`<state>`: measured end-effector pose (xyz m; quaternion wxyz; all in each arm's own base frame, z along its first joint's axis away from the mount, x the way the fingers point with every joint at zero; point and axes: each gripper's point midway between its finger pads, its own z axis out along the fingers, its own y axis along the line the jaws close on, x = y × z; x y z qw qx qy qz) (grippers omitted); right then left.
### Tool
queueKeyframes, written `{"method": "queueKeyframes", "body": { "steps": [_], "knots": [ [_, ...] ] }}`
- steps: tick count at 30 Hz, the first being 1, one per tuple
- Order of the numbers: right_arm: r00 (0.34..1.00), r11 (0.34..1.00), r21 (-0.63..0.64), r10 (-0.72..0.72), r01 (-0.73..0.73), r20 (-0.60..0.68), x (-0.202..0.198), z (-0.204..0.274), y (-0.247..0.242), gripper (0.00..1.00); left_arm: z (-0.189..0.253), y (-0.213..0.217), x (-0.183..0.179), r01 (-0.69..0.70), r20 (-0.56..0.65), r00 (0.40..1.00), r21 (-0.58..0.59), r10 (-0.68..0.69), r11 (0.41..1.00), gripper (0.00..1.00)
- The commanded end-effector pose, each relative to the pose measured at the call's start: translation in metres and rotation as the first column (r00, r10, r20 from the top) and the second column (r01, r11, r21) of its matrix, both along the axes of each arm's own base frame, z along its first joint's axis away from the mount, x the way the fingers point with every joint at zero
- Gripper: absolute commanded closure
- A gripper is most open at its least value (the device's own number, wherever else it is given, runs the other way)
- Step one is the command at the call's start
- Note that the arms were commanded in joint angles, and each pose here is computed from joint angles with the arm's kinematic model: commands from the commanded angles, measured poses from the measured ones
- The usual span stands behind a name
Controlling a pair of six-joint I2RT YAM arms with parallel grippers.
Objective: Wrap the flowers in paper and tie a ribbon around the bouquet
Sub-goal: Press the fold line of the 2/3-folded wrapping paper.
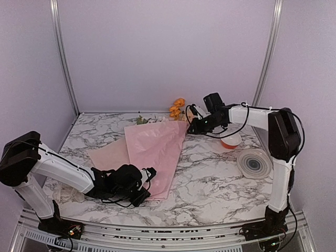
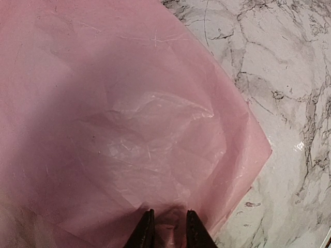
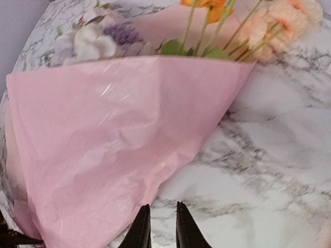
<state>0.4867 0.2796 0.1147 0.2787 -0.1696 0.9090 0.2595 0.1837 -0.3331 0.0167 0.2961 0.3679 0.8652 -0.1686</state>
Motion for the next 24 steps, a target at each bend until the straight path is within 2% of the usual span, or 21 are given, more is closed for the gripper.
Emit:
{"method": "queueKeyframes", "body": {
  "steps": [1, 5, 7, 13, 16, 17, 19, 21, 24],
  "knots": [
    [0.984, 0.977, 0.111, 0.180, -0.180, 0.007, -0.086, 0.021, 0.054, 0.82, -0.035, 0.027, -0.020, 0.016, -0.104, 0.995, 0.134, -0.002, 0.991, 0.78],
    [0.933, 0.917, 0.234, 0.350, -0.323, -0.085, -0.174, 0.006, 0.105, 0.82, -0.033, 0.024, -0.018, 0.016, -0.100, 0.995, 0.122, -0.004, 0.992, 0.78],
    [0.907, 0.902, 0.241, 0.397, -0.357, -0.142, -0.204, -0.012, 0.119, 0.82, -0.032, 0.023, -0.018, 0.012, -0.098, 0.995, 0.118, 0.000, 0.993, 0.78],
    [0.856, 0.903, 0.205, 0.425, -0.377, -0.294, -0.249, -0.059, 0.127, 0.83, -0.030, 0.021, -0.018, 0.003, -0.103, 0.995, 0.101, 0.007, 0.995, 0.78],
    [0.836, 0.911, 0.118, 0.411, -0.396, -0.365, -0.268, -0.082, 0.123, 0.83, -0.024, 0.020, -0.016, -0.013, -0.094, 0.995, 0.083, 0.021, 0.996, 0.76],
    [0.841, 0.918, 0.070, 0.387, -0.391, -0.380, -0.269, -0.090, 0.117, 0.83, -0.019, 0.019, -0.015, -0.020, -0.088, 0.996, 0.067, 0.026, 0.998, 0.74],
    [0.847, 0.924, 0.003, 0.352, -0.383, -0.398, -0.270, -0.104, 0.105, 0.83, -0.001, 0.016, -0.010, -0.051, -0.066, 0.996, 0.014, 0.052, 0.999, 0.62],
    [0.859, 0.927, -0.052, 0.320, -0.370, -0.400, -0.268, -0.114, 0.096, 0.83, 0.028, 0.008, -0.001, -0.099, -0.031, 0.995, -0.093, 0.097, 0.991, 0.51],
    [0.864, 0.926, -0.075, 0.315, -0.371, -0.392, -0.267, -0.118, 0.093, 0.83, 0.065, 0.014, 0.009, -0.198, -0.036, 0.980, -0.207, 0.195, 0.958, 0.39]
  ]
}}
